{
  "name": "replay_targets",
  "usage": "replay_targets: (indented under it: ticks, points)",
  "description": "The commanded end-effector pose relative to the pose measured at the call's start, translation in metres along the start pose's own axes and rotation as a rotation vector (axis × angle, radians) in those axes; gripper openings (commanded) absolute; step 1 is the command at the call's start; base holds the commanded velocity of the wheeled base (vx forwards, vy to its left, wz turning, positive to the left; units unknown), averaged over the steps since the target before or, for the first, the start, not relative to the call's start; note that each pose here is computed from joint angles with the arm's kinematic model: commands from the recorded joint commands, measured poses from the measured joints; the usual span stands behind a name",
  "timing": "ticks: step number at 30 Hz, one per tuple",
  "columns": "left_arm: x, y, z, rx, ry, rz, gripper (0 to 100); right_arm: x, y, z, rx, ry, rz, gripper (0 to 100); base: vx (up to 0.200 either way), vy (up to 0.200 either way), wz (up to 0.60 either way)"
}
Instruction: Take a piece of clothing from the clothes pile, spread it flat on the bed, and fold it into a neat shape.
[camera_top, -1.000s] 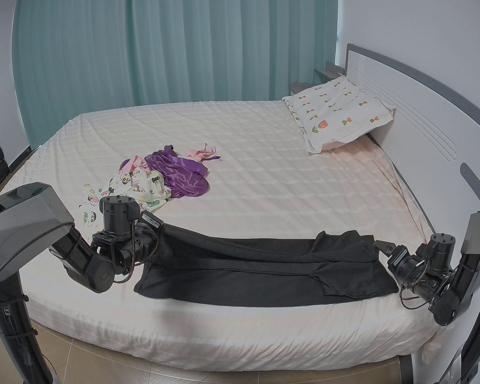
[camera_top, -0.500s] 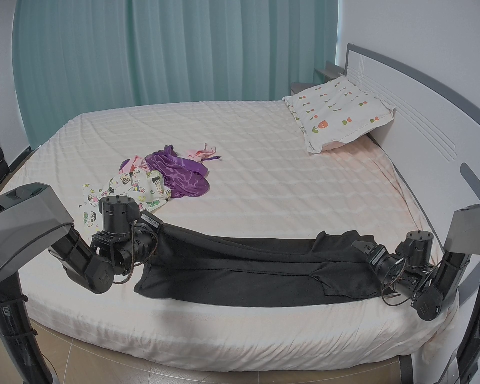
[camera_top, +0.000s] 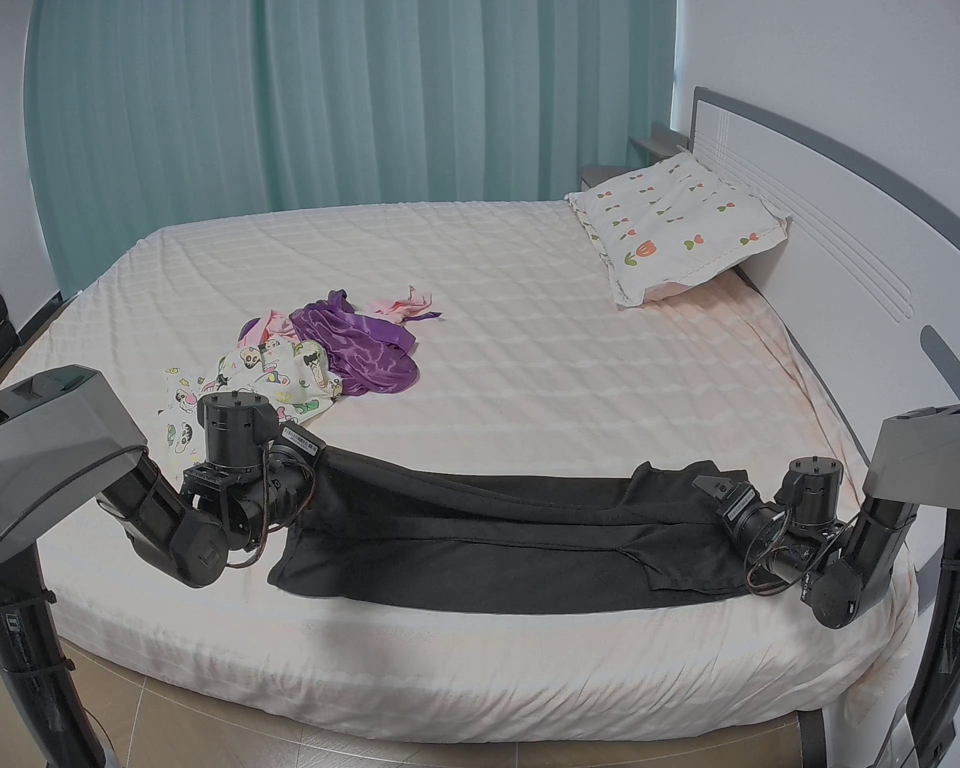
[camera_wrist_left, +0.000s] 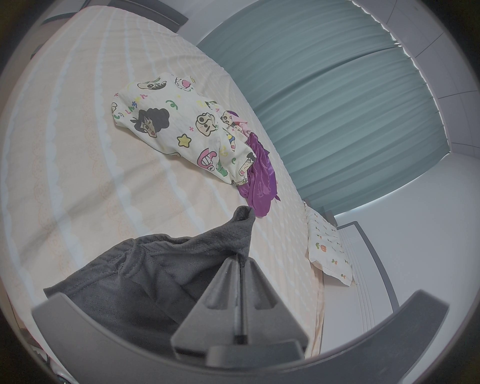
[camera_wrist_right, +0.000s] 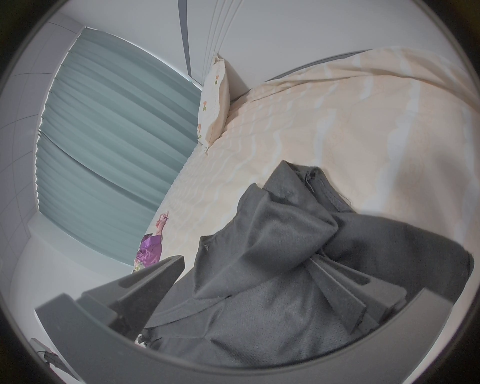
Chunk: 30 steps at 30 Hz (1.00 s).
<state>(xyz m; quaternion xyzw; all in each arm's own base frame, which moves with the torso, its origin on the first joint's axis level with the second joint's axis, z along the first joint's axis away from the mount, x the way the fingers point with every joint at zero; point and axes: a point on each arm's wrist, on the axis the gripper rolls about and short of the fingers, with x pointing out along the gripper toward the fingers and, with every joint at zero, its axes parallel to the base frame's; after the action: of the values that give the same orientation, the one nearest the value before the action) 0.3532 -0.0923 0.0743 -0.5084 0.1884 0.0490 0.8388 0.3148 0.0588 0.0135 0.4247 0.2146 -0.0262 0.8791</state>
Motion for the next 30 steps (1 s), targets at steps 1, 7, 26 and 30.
replay_targets:
  ticks: [1,7,26,30]
  points:
    - [0.000,0.000,0.000,0.000,-0.001,-0.001,0,-0.001,0.005,0.005,0.002,-0.021,0.015,100,0.000,0.000,0.00]
    - [-0.001,-0.001,0.001,0.001,-0.003,-0.005,0,0.000,0.009,0.008,-0.001,-0.032,0.030,100,0.000,0.000,0.00]
    - [-0.003,-0.001,0.002,-0.002,-0.007,-0.003,0,-0.018,0.002,0.011,0.004,-0.028,-0.017,100,0.000,0.000,0.00]
    - [-0.003,-0.001,0.002,-0.002,-0.007,-0.004,0,-0.024,0.010,0.019,0.005,-0.059,0.011,100,0.000,0.000,0.00]
